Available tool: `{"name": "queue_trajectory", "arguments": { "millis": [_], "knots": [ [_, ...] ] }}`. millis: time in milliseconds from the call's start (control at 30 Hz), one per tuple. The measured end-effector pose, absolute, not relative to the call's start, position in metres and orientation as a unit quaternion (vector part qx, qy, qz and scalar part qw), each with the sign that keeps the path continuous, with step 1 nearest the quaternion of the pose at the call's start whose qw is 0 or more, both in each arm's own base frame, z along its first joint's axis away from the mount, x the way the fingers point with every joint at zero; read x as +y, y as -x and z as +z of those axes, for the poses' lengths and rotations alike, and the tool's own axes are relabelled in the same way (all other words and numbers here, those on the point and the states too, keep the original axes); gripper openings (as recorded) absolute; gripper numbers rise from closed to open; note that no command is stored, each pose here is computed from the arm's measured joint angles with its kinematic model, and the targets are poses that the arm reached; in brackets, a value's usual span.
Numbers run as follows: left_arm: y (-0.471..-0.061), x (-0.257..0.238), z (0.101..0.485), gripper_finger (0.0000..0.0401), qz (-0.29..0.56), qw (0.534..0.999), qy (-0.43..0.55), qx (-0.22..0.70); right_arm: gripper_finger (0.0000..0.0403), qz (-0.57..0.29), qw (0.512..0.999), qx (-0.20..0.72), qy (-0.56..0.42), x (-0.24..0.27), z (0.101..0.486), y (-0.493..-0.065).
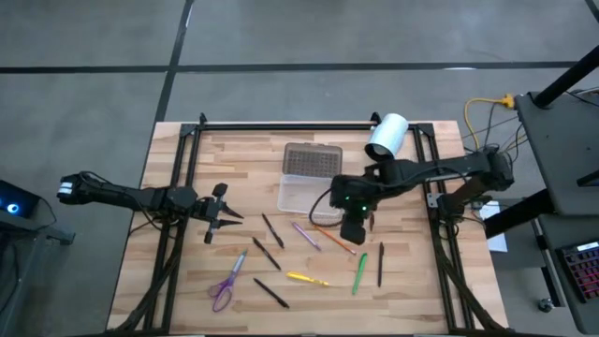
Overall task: Pick & place school supplies into a supply box
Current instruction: Put the pencil into the black supply box
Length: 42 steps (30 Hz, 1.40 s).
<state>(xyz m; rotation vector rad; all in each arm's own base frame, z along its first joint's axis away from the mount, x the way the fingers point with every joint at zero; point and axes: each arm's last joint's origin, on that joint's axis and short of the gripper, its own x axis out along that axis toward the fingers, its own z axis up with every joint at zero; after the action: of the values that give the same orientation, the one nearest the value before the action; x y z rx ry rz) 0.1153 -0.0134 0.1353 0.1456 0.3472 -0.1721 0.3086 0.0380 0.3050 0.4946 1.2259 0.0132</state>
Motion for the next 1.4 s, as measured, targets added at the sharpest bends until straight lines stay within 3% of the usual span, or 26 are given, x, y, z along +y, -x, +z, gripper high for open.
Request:
{"name": "queue_trajectory", "arguments": {
  "millis": [233,467,667,1167,1400],
  "knots": [
    [-0.115,-0.013,0.135,0.0054,-0.085,0.979,-0.072,0.172,0.0068,-0.053,0.719,0.645,-0.252,0.039,0.276,-0.314],
    [-0.115,-0.013,0.135,0.0054,-0.085,0.979,-0.072,0.172,0.0068,-0.089,0.687,0.684,-0.229,0.042,0.254,-0.32],
    [-0.115,-0.013,0.135,0.0054,-0.085,0.979,-0.072,0.172,0.0068,-0.091,0.688,0.682,-0.231,0.042,0.25,-0.324],
    [-0.115,-0.013,0.135,0.0054,-0.086,0.979,-0.072,0.172,0.0068,-0.06,0.748,0.615,-0.244,0.044,0.255,-0.34],
    [-0.115,-0.013,0.135,0.0054,-0.086,0.979,-0.072,0.172,0.0068,-0.058,0.726,0.648,-0.224,0.057,0.235,-0.337]
  ]
}}
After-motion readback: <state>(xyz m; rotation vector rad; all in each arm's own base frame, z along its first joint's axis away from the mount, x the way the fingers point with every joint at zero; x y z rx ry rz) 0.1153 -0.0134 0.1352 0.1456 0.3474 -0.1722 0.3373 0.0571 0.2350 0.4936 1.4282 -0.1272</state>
